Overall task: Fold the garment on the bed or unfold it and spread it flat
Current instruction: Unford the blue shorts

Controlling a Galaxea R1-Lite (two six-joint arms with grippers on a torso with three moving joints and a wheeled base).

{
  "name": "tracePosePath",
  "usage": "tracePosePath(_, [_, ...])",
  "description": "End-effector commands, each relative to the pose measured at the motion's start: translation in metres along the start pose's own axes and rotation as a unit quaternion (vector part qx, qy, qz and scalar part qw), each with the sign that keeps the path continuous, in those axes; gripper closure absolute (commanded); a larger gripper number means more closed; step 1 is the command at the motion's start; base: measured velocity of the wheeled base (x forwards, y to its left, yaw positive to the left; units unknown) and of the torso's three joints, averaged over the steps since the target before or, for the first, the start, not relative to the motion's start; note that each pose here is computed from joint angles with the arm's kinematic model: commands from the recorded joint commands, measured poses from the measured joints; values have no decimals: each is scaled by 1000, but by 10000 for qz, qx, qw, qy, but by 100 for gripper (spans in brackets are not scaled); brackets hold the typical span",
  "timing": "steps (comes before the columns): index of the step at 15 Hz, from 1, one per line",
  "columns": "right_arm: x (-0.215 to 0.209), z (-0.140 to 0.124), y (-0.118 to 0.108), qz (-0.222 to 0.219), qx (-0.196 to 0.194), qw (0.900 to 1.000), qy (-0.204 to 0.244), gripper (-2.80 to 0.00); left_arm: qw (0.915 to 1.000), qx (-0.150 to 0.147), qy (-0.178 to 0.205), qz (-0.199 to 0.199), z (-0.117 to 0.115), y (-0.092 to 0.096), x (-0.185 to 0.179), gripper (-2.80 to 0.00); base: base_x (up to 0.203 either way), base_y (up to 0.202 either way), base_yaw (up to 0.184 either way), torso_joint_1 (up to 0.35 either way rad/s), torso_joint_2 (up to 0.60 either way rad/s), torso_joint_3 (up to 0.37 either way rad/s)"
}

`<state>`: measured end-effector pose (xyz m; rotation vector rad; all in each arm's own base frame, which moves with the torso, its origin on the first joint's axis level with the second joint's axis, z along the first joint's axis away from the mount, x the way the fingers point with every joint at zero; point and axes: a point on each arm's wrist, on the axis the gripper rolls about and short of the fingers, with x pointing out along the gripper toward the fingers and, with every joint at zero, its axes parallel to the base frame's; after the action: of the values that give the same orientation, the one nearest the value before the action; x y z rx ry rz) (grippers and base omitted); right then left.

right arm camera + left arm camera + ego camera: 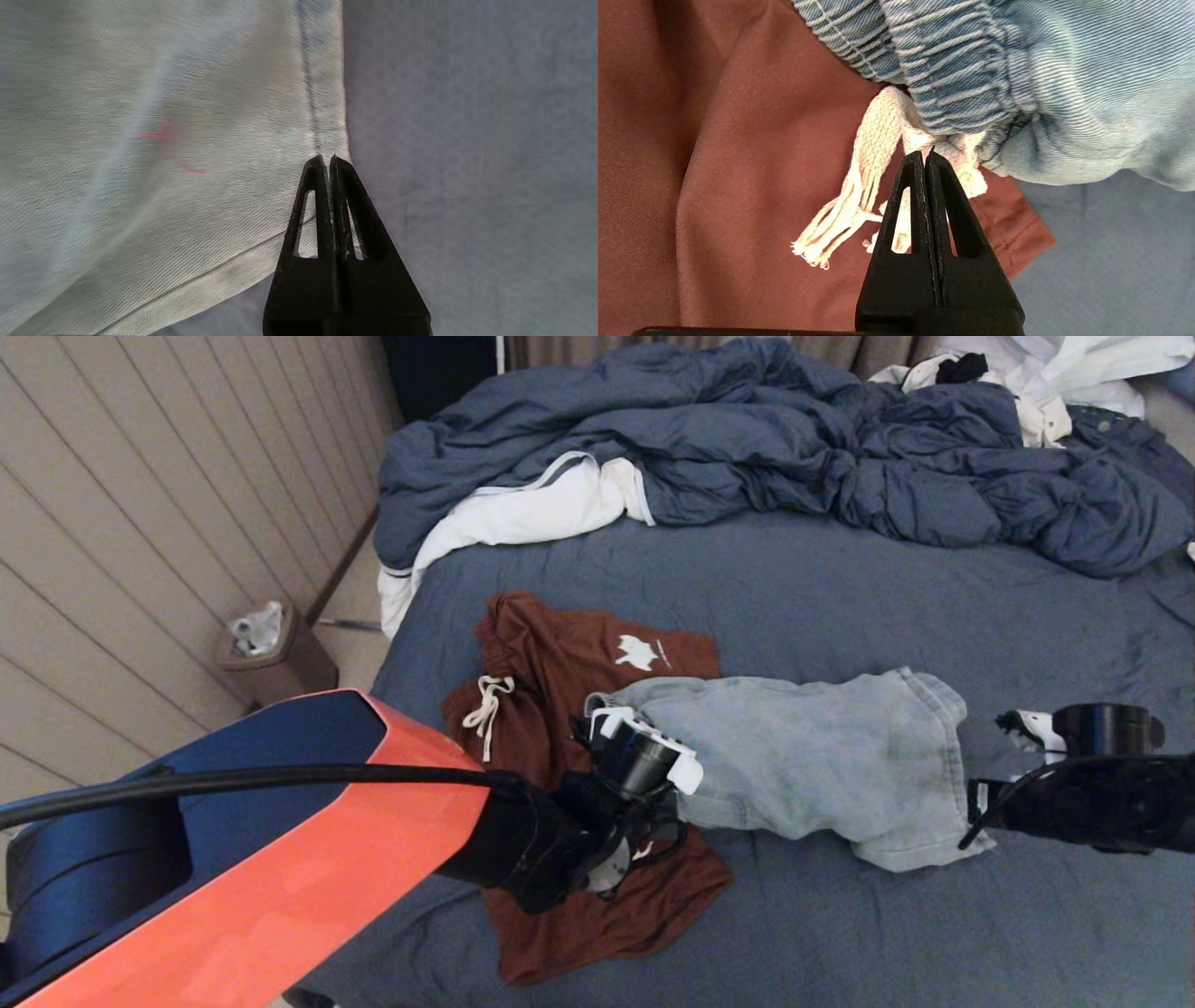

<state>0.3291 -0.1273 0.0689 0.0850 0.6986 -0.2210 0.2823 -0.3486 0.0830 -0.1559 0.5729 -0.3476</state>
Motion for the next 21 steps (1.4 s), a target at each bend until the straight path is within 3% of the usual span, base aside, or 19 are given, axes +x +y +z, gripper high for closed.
tracePosePath(1, [8, -5, -1, -3, -28, 9999, 113, -280, 10000, -36, -35, -5, 2, 0, -2, 0, 0, 0, 0, 0, 0, 0])
tracePosePath(5, [8, -8, -3, -10, -256, 9995, 160, -280, 10000, -34, -34, -8, 2, 0, -3, 0, 0, 0, 0, 0, 0, 0])
tracePosePath(13, [23, -40, 15, 182, -745, 9941, 771, -280, 9999, -72, -102, -53, 9, 0, -9, 0, 0, 0, 0, 0, 0, 0])
tracePosePath(14, [24, -41, 16, 171, -762, 9937, 803, 0, 9999, -78, -104, -54, 9, 0, -10, 0, 0, 0, 0, 0, 0, 0])
tracePosePath(21, [14, -33, 21, 231, -717, 9954, 588, 0, 9999, -88, -126, -75, 11, -1, -13, 0, 0, 0, 0, 0, 0, 0])
